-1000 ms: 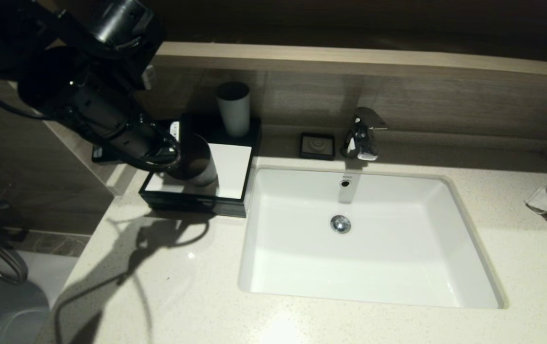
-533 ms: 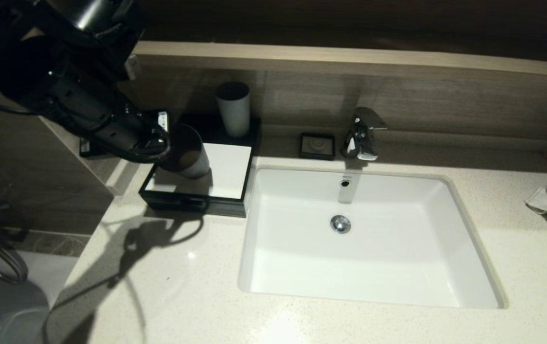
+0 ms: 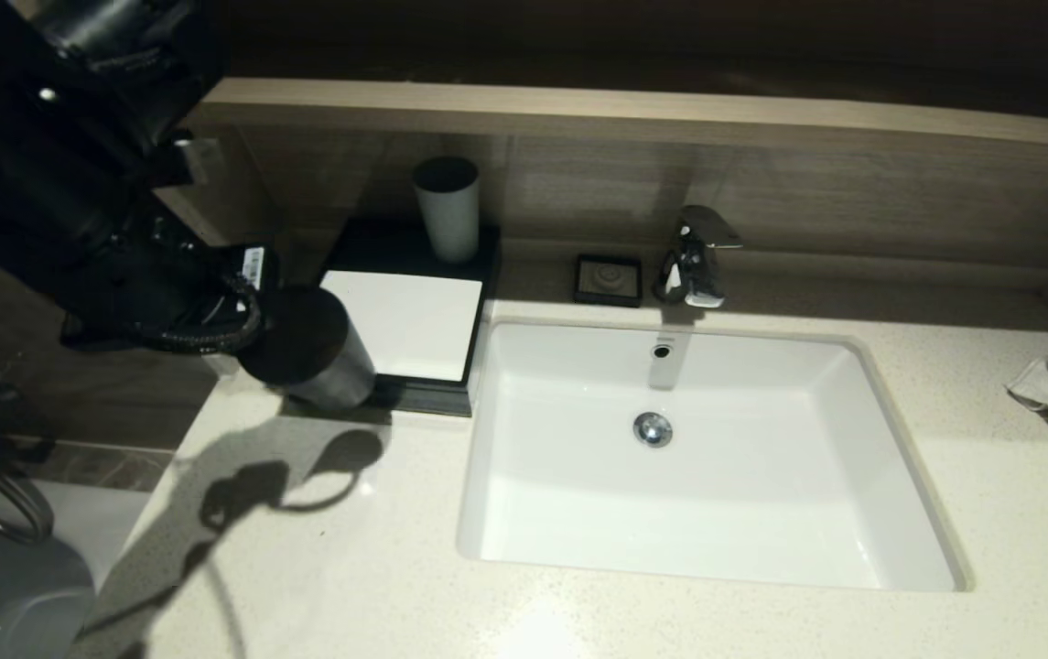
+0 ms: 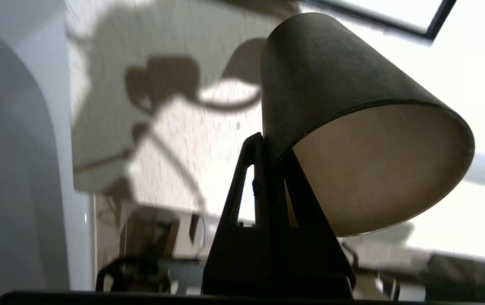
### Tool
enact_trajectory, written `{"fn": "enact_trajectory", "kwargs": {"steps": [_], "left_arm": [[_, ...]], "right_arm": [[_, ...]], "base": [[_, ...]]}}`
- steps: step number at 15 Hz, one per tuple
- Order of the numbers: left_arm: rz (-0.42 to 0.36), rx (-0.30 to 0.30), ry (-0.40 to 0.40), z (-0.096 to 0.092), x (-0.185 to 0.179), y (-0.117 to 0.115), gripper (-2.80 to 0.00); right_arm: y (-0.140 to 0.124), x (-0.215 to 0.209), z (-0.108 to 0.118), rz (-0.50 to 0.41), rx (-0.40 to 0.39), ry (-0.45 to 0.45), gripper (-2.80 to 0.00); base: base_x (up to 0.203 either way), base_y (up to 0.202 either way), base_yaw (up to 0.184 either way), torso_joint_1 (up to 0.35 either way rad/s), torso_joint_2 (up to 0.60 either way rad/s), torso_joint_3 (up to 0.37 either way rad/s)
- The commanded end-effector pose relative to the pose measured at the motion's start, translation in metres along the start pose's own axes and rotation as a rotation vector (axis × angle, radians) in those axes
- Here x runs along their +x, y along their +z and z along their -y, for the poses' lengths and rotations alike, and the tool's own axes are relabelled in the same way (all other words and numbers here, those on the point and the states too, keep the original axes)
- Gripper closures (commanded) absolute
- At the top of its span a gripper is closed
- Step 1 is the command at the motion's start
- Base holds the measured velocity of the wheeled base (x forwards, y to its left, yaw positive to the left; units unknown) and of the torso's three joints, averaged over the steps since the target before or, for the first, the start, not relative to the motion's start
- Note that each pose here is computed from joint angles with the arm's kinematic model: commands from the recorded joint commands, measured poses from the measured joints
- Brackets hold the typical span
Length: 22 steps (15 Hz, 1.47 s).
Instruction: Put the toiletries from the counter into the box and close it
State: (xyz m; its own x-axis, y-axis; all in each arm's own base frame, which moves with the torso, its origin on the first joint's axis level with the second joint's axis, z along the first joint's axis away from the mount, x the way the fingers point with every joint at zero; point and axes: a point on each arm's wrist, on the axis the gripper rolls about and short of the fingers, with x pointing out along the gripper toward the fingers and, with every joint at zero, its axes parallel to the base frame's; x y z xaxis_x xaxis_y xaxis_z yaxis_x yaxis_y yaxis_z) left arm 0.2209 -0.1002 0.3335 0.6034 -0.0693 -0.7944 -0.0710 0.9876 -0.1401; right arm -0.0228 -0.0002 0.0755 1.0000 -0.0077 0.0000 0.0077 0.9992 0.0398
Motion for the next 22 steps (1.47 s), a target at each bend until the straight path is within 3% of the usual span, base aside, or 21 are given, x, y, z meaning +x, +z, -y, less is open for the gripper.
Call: {"fn": "enact_trajectory", "kwargs": {"steps": [1, 4, 7, 13, 22], "left_arm": [[-0.115, 0.012, -0.001, 0.001, 0.011, -0.005, 0.00], [-0.230, -0.004, -0.010, 0.006, 0.034, -0.008, 0.00], [-0.286, 0.001, 0.009, 0.010, 0.052, -0.010, 0.00], [-0.297, -0.036, 0.042, 0.011, 0.071, -0.004, 0.00], [-0.250, -0.082, 0.030, 0.011, 0.080, 0.004, 0.00]], "right_arm": [[0.000, 0.000, 0.000, 0.000, 0.000, 0.000, 0.00], [0.000, 0.000, 0.000, -0.001, 0.000, 0.000, 0.00], [0.000, 0.000, 0.000, -0.002, 0.000, 0.000, 0.00], [0.000, 0.000, 0.000, -0.002, 0.000, 0.000, 0.00], [0.000, 0.000, 0.000, -0.002, 0.000, 0.000, 0.00]], "base": [[0.000, 0.000, 0.000, 0.000, 0.00, 0.000], [0.000, 0.000, 0.000, 0.000, 0.00, 0.000], [0.000, 0.000, 0.000, 0.000, 0.00, 0.000], [0.000, 0.000, 0.000, 0.000, 0.00, 0.000], [0.000, 0.000, 0.000, 0.000, 0.00, 0.000]]}}
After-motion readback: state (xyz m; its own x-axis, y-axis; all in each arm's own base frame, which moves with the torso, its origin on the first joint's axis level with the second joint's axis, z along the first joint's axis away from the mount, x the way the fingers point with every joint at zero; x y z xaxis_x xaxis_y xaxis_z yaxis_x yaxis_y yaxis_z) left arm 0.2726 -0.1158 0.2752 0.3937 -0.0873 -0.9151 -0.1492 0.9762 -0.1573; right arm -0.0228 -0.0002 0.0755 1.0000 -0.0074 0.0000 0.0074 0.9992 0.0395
